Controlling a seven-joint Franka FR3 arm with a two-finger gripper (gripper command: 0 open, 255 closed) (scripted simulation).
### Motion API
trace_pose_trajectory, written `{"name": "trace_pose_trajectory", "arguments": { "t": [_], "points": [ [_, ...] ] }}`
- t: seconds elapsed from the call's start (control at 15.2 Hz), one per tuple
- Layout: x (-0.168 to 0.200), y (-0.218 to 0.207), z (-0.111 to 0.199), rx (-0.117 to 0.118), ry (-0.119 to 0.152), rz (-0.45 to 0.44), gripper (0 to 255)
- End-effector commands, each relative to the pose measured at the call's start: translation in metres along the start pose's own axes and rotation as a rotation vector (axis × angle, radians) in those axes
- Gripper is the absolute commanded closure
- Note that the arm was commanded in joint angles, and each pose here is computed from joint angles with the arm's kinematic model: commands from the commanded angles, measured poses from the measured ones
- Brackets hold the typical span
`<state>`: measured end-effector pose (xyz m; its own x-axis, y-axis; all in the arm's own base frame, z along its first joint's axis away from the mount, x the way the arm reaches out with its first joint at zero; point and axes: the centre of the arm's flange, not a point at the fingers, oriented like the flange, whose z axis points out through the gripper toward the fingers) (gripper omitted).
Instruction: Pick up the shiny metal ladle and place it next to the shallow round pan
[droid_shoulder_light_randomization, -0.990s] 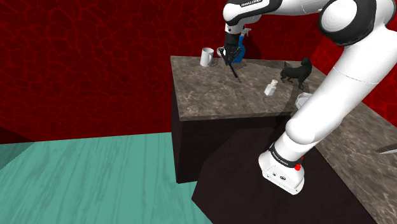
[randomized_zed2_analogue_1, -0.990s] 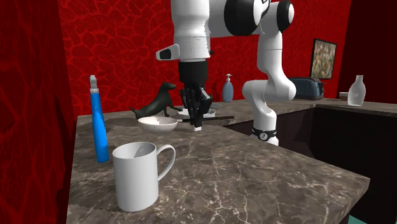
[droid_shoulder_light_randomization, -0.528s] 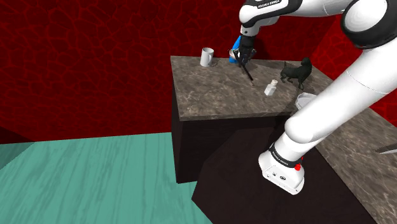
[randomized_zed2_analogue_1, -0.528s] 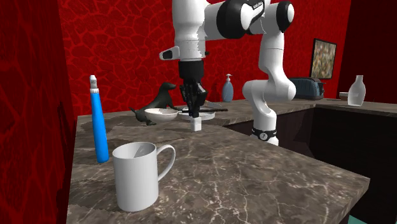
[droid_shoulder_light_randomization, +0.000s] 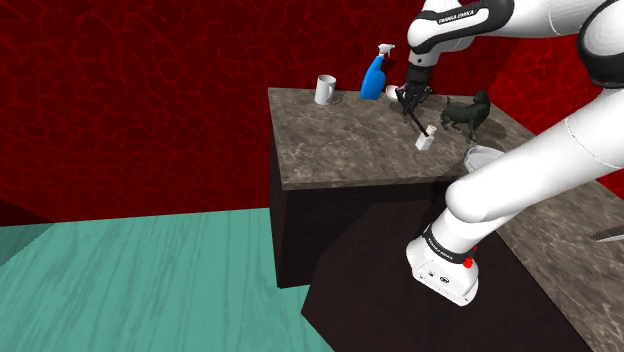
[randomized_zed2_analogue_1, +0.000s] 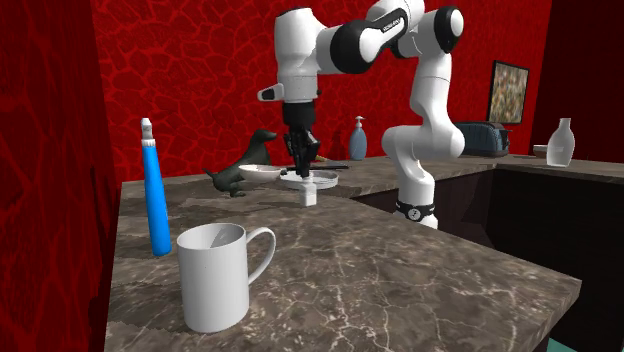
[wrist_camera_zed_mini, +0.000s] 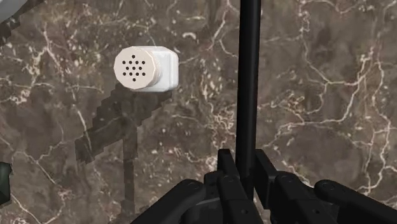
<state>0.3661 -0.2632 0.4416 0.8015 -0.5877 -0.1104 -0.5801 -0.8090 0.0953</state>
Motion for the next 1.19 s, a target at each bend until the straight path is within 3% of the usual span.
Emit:
{"name": "trace_pose_trajectory", "arguments": {
  "t": [0.0, 1.12],
  "points": [
    [-0.013, 0.024, 0.001, 0.000, 0.000, -0.001, 255],
    [-0.118, 0.221, 0.031, 0.000, 0.000, -0.001, 255]
  ]
}}
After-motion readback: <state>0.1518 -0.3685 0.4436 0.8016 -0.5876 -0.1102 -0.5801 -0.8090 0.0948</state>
